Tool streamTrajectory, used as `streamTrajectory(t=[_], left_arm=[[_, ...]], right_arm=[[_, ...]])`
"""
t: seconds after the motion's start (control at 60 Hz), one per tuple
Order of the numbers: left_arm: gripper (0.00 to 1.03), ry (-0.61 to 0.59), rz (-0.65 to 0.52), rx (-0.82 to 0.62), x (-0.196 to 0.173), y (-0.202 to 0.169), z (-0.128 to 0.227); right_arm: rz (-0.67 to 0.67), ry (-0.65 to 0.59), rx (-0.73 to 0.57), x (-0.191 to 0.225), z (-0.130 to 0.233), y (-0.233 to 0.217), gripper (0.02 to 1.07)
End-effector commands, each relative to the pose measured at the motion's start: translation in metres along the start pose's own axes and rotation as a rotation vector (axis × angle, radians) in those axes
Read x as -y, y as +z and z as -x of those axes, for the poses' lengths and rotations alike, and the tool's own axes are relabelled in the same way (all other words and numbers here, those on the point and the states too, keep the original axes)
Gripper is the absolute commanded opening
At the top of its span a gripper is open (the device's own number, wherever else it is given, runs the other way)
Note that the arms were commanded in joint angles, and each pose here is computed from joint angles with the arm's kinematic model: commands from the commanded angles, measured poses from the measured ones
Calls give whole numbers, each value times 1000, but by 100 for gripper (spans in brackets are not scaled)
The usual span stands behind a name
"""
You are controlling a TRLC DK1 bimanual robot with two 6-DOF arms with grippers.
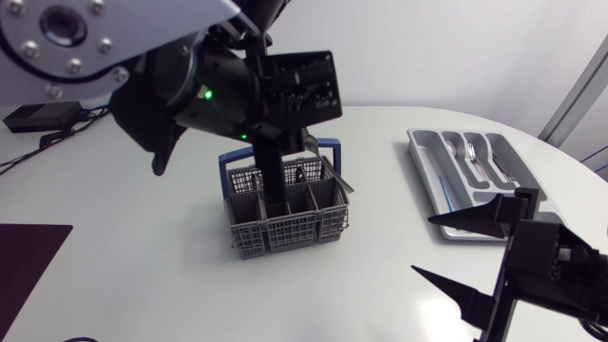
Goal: Sort the cutlery from the basket into the organizer compartments.
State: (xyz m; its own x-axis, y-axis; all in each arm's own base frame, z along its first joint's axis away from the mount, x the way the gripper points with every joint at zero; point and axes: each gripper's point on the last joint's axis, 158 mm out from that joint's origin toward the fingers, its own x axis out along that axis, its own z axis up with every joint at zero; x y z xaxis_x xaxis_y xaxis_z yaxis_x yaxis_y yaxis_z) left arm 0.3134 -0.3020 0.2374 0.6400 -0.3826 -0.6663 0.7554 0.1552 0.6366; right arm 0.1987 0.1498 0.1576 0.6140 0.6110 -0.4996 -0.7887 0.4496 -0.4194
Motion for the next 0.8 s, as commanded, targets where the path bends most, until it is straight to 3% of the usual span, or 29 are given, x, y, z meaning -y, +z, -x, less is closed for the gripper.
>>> streamTrajectory(t=[0.0,0.317,0.417,0.65,0.783], left_arm=[[4,-41,130,-23,7,5,-12],[4,-246,368,-26,45,22,-42],[4,-293,418,-29,50,25,-48],[4,-360,453,-15,66,39,-54],[4,-387,459,-13,73,42,-55]], right_arm=[[-55,-7,4,-5,-5,-1,85],[-96,-69,34,12,-17,6,84],[-91,-74,43,15,-22,9,75],[-59,-69,41,14,-43,9,61],[-46,-80,26,17,-56,7,61]])
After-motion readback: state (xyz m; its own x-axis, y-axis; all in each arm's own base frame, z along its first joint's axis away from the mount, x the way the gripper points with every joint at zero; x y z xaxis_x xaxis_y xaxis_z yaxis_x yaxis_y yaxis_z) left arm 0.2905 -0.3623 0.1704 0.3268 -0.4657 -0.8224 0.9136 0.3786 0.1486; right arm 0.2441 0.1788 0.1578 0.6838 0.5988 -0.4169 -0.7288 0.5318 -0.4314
